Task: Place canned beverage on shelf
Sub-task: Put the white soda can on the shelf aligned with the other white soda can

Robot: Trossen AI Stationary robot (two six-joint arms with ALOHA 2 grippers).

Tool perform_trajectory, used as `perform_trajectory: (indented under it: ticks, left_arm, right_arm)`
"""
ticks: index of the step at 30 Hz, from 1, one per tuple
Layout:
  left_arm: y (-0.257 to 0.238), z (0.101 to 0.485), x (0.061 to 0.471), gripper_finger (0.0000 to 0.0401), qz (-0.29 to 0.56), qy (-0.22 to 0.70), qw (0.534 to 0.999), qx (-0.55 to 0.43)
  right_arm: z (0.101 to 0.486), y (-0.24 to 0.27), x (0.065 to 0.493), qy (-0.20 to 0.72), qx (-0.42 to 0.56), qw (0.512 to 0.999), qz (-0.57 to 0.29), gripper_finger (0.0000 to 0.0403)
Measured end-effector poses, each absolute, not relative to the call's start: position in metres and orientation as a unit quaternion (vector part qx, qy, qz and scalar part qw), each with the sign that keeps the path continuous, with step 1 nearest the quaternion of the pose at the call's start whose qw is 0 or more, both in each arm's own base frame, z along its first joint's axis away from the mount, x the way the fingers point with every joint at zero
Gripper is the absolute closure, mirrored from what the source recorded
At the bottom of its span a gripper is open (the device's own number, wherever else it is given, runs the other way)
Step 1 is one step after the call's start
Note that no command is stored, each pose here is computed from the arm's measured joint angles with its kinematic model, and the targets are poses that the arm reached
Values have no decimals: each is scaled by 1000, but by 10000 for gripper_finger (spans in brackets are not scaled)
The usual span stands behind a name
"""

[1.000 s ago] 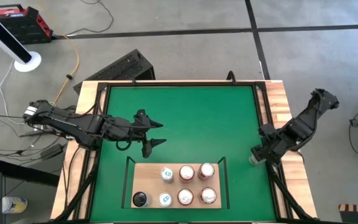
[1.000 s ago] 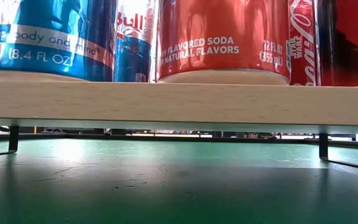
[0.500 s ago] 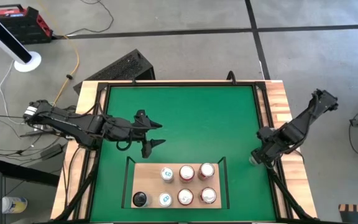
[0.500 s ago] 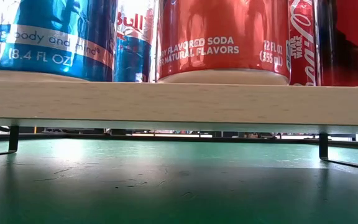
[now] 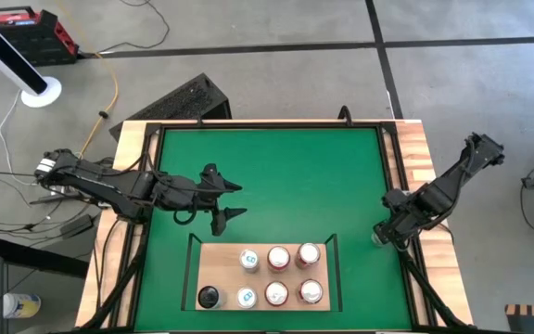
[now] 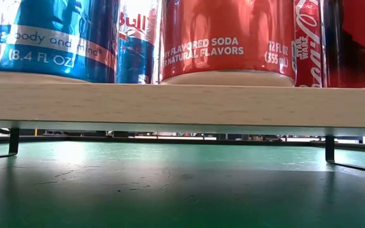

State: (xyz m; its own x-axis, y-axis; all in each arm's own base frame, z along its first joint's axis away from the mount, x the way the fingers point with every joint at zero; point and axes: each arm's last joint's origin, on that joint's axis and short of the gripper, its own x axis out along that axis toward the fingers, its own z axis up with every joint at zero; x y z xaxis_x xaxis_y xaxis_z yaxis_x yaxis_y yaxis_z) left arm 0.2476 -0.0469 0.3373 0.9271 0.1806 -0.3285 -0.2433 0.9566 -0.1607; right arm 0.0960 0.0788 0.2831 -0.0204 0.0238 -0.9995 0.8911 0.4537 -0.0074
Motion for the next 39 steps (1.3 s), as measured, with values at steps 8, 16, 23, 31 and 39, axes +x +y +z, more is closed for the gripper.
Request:
perform_trajectory:
  ticks: [8, 16, 23, 31, 39]
  left_arm:
    - [-47, 337, 248, 99, 108, 157, 977, -100]
    - [-47, 336, 247, 99, 107, 165, 976, -93]
    - [-48, 334, 246, 99, 93, 177, 976, -88]
    - [-46, 331, 232, 99, 81, 229, 968, -68]
    - [-38, 349, 194, 99, 52, 185, 980, -49]
  right_arm:
    - [283, 82, 100, 607, 398, 593, -348, 127]
    - [304, 71, 114, 513, 422, 655, -362, 127]
    - [328, 46, 149, 457, 401, 698, -379, 127]
    - [363, 4, 233, 443, 338, 757, -341, 127]
    - [369, -22, 332, 500, 275, 779, -259, 127]
